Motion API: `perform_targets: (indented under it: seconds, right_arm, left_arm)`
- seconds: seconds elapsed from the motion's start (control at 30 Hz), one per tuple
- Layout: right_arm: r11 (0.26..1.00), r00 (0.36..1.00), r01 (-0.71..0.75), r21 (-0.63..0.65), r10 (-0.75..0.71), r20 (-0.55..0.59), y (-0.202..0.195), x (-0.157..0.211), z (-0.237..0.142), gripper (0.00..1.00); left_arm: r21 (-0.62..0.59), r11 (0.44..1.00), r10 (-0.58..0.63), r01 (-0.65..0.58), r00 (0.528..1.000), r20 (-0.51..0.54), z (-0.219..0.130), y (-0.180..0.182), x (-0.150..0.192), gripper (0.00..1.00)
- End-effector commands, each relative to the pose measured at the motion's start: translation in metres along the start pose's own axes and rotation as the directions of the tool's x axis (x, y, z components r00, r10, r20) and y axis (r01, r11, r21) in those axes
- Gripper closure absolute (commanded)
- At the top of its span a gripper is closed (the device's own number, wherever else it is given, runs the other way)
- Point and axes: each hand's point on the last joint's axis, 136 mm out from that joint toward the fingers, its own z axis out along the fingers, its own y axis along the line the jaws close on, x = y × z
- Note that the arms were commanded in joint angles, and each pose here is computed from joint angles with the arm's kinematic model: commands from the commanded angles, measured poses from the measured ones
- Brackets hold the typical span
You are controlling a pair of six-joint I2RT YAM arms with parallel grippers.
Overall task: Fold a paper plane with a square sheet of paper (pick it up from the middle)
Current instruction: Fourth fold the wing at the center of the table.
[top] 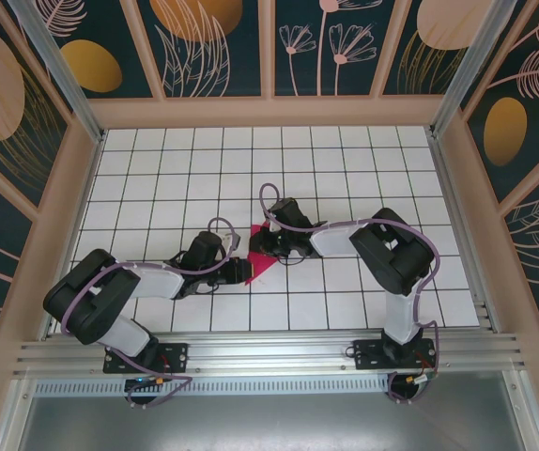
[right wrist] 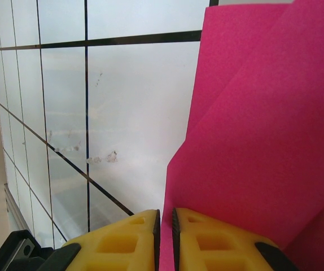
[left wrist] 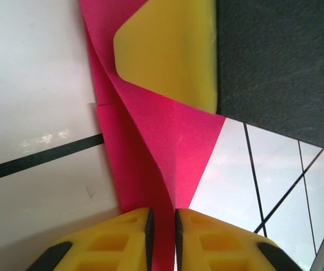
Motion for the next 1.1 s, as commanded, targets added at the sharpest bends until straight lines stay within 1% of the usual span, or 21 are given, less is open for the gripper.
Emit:
perform_targets:
  seconds: [0.0,0.1,0.13,0.2,0.4,0.63,0.77,0.83,0.9,1.0,1.03,1.07]
  right_arm:
    - [1.000,0.999,0.008,-0.025,-0.007,0.038,0.013,-0.014,-0.003,0.82]
    - [1.000,0.999,0.008,-0.022,-0.007,0.040,0.013,-0.015,-0.004,0.82]
    - [1.000,0.999,0.009,-0.023,-0.008,0.041,0.013,-0.015,-0.005,0.82]
    - [1.000,0.999,0.011,-0.026,-0.010,0.042,0.015,-0.015,-0.006,0.81]
    - [0.999,0.999,0.020,-0.030,-0.018,0.044,0.018,-0.015,-0.009,0.80]
    - [1.000,0.999,0.014,-0.020,-0.013,0.043,0.013,-0.012,-0.009,0.79]
    - [1.000,0.999,0.007,-0.001,-0.007,0.051,0.008,-0.013,-0.008,0.79]
    - [1.000,0.999,0.002,0.011,-0.002,0.052,0.005,-0.013,-0.006,0.80]
    - [1.000,0.999,0.001,0.014,-0.001,0.046,0.003,-0.013,-0.004,0.81]
    - [1.000,0.999,-0.005,0.008,0.005,0.035,0.002,-0.011,0.000,0.82]
    - [1.000,0.999,-0.007,0.006,0.007,0.033,0.001,-0.010,0.001,0.82]
    - [1.000,0.999,-0.009,0.002,0.009,0.034,0.001,-0.010,0.001,0.82]
  left_arm:
    - [-0.137,0.991,-0.004,-0.002,0.999,-0.043,0.001,0.030,0.014,0.84]
    - [-0.154,0.988,-0.004,-0.003,0.999,-0.043,0.002,0.033,0.013,0.91]
    - [-0.154,0.988,-0.004,-0.002,0.999,-0.039,0.002,0.033,0.013,0.95]
    - [-0.139,0.990,-0.005,0.001,1.000,-0.031,0.001,0.029,0.011,1.00]
    - [-0.025,0.999,-0.047,0.046,0.999,-0.015,0.000,0.008,0.008,1.00]
    - [0.089,0.988,-0.126,0.126,0.992,-0.005,-0.003,-0.005,0.007,1.00]
    - [0.110,0.984,-0.145,0.144,0.989,0.003,-0.007,-0.008,0.003,1.00]
    - [0.065,0.986,-0.152,0.151,0.988,0.008,-0.007,0.000,0.004,1.00]
    - [0.034,0.988,-0.148,0.148,0.989,0.020,-0.009,0.006,0.004,0.98]
    - [-0.008,0.991,-0.134,0.135,0.991,0.025,-0.012,0.012,0.006,0.84]
    - [-0.021,0.991,-0.129,0.129,0.991,0.024,-0.013,0.014,0.007,0.81]
    - [-0.029,0.991,-0.127,0.128,0.992,0.022,-0.014,0.016,0.008,0.81]
